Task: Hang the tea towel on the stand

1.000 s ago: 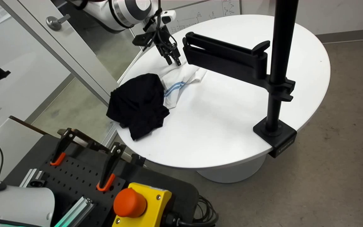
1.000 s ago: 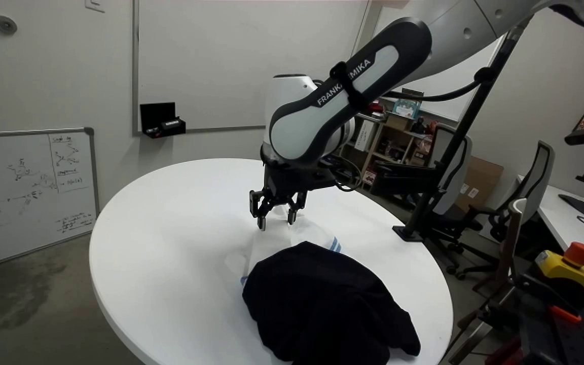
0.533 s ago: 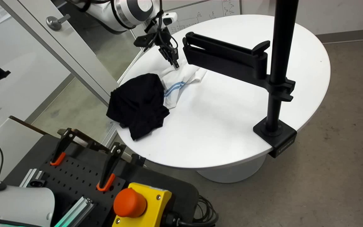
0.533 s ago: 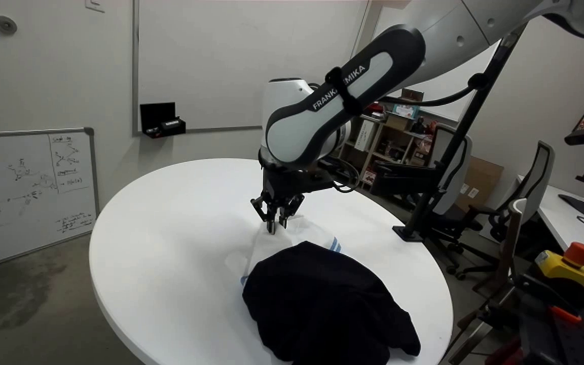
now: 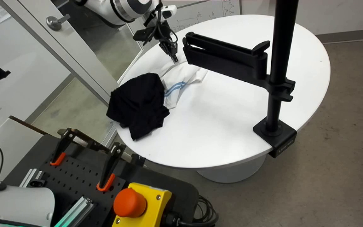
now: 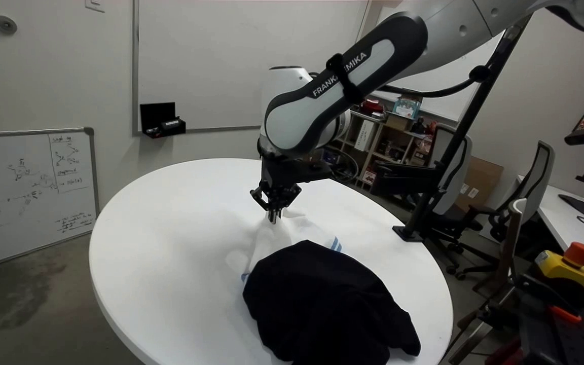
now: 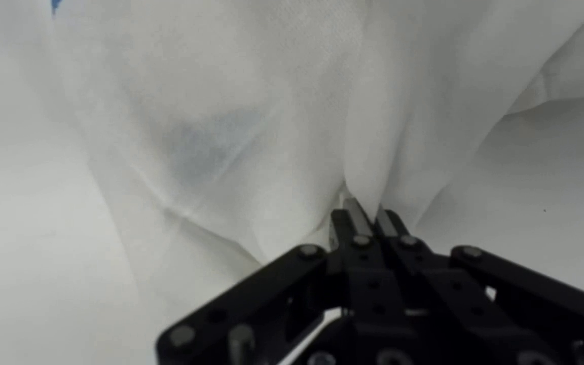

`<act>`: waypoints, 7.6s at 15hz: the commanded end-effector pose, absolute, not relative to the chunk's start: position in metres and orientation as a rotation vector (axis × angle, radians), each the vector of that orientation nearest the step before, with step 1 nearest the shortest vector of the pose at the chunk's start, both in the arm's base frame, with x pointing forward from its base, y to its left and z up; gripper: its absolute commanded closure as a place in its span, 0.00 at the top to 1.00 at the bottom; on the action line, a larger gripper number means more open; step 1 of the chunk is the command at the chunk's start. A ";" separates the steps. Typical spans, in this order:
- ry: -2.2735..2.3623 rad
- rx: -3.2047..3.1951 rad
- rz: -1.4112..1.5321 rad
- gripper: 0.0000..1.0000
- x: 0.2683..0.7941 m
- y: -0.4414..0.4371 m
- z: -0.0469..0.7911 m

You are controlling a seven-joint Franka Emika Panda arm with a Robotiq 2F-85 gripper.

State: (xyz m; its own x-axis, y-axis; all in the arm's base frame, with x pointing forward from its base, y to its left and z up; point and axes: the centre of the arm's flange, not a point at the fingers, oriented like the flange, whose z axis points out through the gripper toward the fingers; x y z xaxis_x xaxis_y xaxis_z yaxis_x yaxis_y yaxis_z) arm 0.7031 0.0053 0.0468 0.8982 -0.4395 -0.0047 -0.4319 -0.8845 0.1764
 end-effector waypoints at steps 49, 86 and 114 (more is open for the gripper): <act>-1.130 2.921 -0.403 0.01 0.470 -0.241 0.465; -1.856 2.145 -0.537 0.33 0.680 -0.375 0.350; -1.512 2.496 -0.779 1.00 0.658 -0.269 0.395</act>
State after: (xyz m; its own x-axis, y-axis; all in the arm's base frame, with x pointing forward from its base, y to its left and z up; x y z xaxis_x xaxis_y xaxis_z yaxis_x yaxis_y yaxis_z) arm 0.6583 -0.2687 0.3953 0.3697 -0.8541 -0.3659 -0.7919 -0.4956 0.3568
